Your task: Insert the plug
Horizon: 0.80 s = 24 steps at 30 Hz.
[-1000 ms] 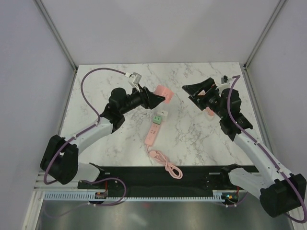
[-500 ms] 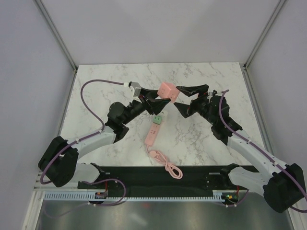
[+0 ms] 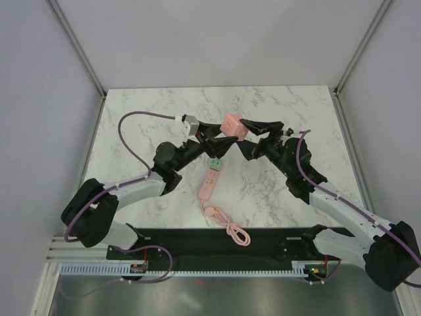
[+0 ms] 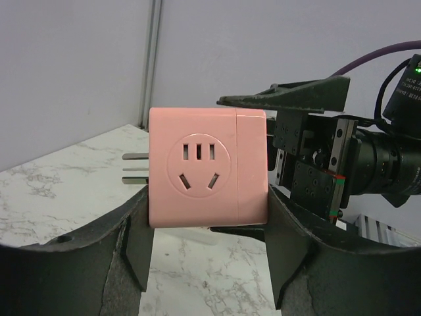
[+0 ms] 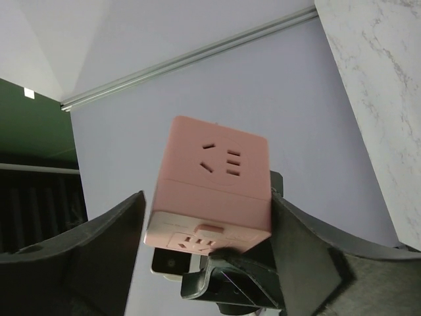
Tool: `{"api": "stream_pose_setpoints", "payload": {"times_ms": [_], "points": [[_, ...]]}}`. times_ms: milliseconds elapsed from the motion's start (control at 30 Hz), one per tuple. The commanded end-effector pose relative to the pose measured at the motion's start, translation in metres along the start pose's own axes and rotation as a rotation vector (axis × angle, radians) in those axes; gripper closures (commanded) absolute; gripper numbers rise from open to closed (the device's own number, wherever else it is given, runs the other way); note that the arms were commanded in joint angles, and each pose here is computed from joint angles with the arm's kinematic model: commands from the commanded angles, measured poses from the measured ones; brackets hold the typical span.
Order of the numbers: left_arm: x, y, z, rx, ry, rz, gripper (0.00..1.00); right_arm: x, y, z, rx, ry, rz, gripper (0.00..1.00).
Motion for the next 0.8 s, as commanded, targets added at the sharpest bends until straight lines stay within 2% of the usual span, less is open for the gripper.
{"api": "stream_pose_setpoints", "payload": {"times_ms": [0, 33, 67, 133, 200, 233, 267, 300, 367, 400, 433, 467, 500, 533, 567, 600, 633, 667, 733, 767], "points": [[0.034, -0.007, -0.011, -0.031, -0.146, -0.085, 0.98, 0.000, 0.016, 0.002, 0.099, -0.023, -0.055, 0.24], [0.032, -0.007, -0.011, -0.031, -0.143, -0.080, 0.98, 0.001, 0.019, 0.002, 0.126, -0.027, -0.057, 0.33], [0.031, -0.007, -0.011, -0.031, -0.140, -0.077, 0.98, 0.001, 0.016, 0.003, 0.128, -0.027, -0.068, 0.50], [0.029, -0.007, -0.011, -0.028, -0.130, -0.065, 0.97, 0.000, 0.019, 0.002, 0.162, -0.021, -0.074, 0.63], [0.026, -0.006, -0.012, -0.021, -0.111, -0.056, 0.80, -0.002, 0.021, 0.001, 0.177, -0.011, -0.062, 0.77], [0.024, -0.005, -0.012, -0.015, -0.099, -0.050, 0.67, -0.003, 0.023, 0.000, 0.195, -0.007, -0.053, 0.83], [0.024, -0.004, -0.013, -0.005, -0.092, -0.044, 0.40, -0.001, 0.022, 0.000, 0.205, -0.012, -0.046, 0.96], [0.021, -0.002, -0.011, 0.021, -0.061, -0.026, 0.29, 0.000, 0.021, 0.001, 0.224, -0.020, -0.016, 1.00], [0.023, 0.000, -0.008, 0.048, -0.041, -0.024, 0.13, 0.007, 0.024, 0.001, 0.248, -0.028, 0.038, 1.00], [0.034, -0.005, -0.005, 0.046, -0.050, -0.046, 0.12, 0.010, 0.021, 0.000, 0.235, -0.029, 0.129, 1.00], [0.029, -0.001, 0.001, 0.084, 0.004, -0.040, 0.11, 0.017, 0.012, -0.005, 0.185, -0.029, 0.197, 1.00], [0.032, 0.000, 0.006, 0.114, 0.020, -0.039, 0.11, 0.026, 0.021, -0.008, 0.185, -0.034, 0.257, 1.00], [0.035, 0.002, 0.011, 0.152, 0.034, -0.032, 0.11, 0.024, 0.019, -0.008, 0.159, 0.020, 0.318, 1.00], [0.039, 0.005, 0.025, 0.230, 0.091, -0.017, 0.10, 0.029, 0.009, -0.012, 0.117, 0.041, 0.447, 1.00], [0.048, 0.005, 0.029, 0.265, 0.109, -0.011, 0.09, 0.032, 0.026, -0.014, 0.129, 0.048, 0.527, 1.00], [0.051, 0.005, 0.036, 0.308, 0.157, 0.007, 0.09, 0.029, 0.021, -0.015, 0.095, 0.117, 0.624, 1.00], [0.045, 0.009, 0.053, 0.381, 0.261, 0.022, 0.09, 0.035, 0.007, -0.017, 0.010, 0.144, 0.791, 1.00], [0.061, 0.007, 0.054, 0.406, 0.272, 0.020, 0.09, 0.029, 0.029, -0.019, 0.036, 0.164, 0.916, 1.00], [0.071, 0.012, 0.066, 0.480, 0.330, 0.080, 0.09, 0.029, 0.011, -0.021, -0.083, 0.289, 1.032, 1.00], [0.073, 0.011, 0.079, 0.526, 0.415, 0.135, 0.09, 0.028, 0.026, -0.023, -0.072, 0.321, 1.200, 1.00]]}}
Point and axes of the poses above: each gripper's point midway between its finger pads, its own z axis back along the fingers, its own y axis along the line the jaws close on, x = y × z, the point moved 4 cm from there along z, back along the fingers, and after that the axes turned 1 degree about z, right-handed, at the moved point
